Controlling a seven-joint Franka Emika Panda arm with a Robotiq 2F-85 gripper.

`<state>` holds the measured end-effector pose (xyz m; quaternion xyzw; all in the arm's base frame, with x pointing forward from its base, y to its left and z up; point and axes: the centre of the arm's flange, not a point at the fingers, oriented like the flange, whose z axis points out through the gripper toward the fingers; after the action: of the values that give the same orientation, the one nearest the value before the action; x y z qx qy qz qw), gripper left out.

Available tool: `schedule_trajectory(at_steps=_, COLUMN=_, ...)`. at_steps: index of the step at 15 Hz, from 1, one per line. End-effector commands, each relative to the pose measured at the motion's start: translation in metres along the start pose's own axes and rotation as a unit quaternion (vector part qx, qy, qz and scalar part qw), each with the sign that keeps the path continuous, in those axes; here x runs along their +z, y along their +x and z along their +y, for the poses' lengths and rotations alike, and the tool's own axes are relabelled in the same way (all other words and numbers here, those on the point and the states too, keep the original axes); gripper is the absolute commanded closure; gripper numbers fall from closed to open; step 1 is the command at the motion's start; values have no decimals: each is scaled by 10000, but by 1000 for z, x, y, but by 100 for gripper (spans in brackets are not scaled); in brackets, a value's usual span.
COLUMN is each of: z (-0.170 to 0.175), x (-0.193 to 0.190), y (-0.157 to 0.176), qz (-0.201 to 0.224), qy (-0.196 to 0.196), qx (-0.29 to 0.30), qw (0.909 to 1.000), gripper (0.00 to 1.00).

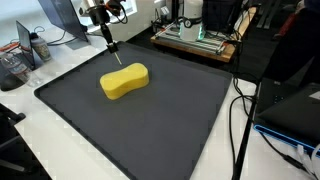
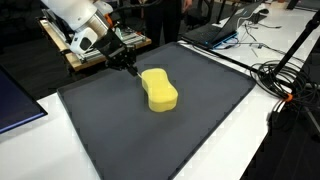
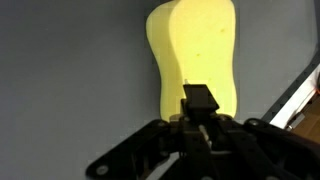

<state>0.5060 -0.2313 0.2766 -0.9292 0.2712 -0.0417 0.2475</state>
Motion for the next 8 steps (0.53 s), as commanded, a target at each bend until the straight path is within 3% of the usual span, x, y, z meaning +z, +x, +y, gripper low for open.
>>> schedule_trajectory(at_steps=1, z=35, x=-14, y=-22, qz=90, qy=570, qx=-131, qw=9982, gripper=97)
schedule_trajectory(at_steps=8, z=60, x=0, y=-105, qz=756, qy=995, qx=-404, qw=9913, gripper=97)
